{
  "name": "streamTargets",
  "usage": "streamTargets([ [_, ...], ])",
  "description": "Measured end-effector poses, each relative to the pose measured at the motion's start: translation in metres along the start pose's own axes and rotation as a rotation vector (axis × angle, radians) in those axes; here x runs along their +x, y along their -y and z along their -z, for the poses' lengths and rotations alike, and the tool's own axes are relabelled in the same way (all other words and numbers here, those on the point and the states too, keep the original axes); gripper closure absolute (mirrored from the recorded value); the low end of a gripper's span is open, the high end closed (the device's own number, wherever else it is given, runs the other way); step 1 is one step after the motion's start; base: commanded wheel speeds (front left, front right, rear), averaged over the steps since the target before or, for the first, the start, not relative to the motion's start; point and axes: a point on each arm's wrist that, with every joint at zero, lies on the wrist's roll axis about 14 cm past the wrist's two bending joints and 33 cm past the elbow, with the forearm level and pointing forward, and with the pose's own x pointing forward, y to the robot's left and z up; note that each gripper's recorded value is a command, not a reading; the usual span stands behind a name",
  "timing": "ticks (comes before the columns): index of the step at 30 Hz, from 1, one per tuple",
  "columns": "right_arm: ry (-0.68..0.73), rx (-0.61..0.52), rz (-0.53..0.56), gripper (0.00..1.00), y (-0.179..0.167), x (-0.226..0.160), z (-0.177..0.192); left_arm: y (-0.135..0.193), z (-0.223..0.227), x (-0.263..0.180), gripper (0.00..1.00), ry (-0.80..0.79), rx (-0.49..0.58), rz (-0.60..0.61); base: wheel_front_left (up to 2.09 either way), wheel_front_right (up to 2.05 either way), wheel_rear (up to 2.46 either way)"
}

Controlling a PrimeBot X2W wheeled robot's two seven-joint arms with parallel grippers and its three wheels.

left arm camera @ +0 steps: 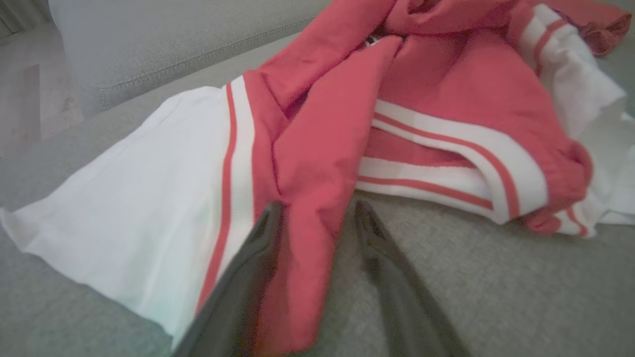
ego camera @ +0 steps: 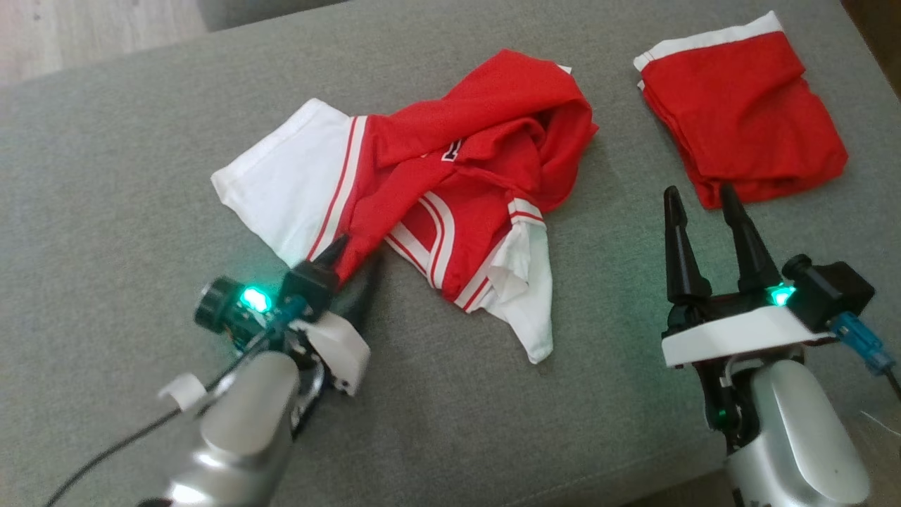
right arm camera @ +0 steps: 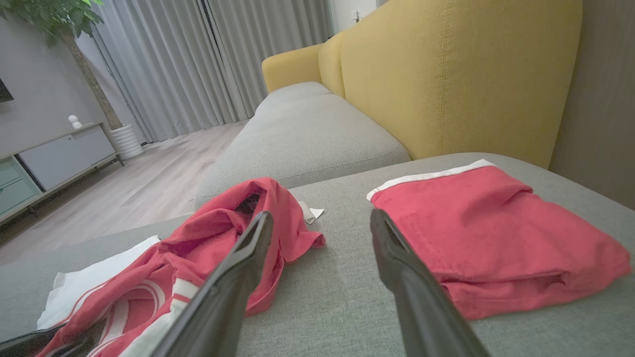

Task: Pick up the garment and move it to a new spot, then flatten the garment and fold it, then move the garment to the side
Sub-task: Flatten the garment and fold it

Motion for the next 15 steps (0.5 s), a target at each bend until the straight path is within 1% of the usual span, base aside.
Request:
streamTargets([
  [1,-0.006,-0.001,0.004,0.00,0.001,0.000,0.002,-0.002,-0.001,0.002,1.00,0.000,0.006,0.000,0.00,0.00,0.00],
  [4,0.000,0.002,0.007,0.00,0.002,0.002,0.002,-0.020,-0.007,0.006,1.00,0.015,0.025,-0.030,0.00,0.00,0.00],
  [7,0.017,0.007,0.003,0.00,0.001,0.006,-0.002,-0.049,-0.021,0.005,1.00,0.056,0.048,-0.091,0.00,0.00,0.00],
  [12,0.005,0.013,-0.002,0.00,-0.001,0.007,0.003,-0.108,-0.064,-0.001,1.00,0.151,0.110,-0.206,0.00,0.00,0.00],
  [13,0.005,0.013,-0.002,0.00,-0.001,0.007,0.003,-0.108,-0.064,-0.001,1.00,0.151,0.110,-0.206,0.00,0.00,0.00],
  [15,0.000,0.021,-0.007,0.00,-0.003,0.008,0.004,-0.125,-0.081,-0.004,1.00,0.173,0.135,-0.230,0.00,0.00,0.00],
])
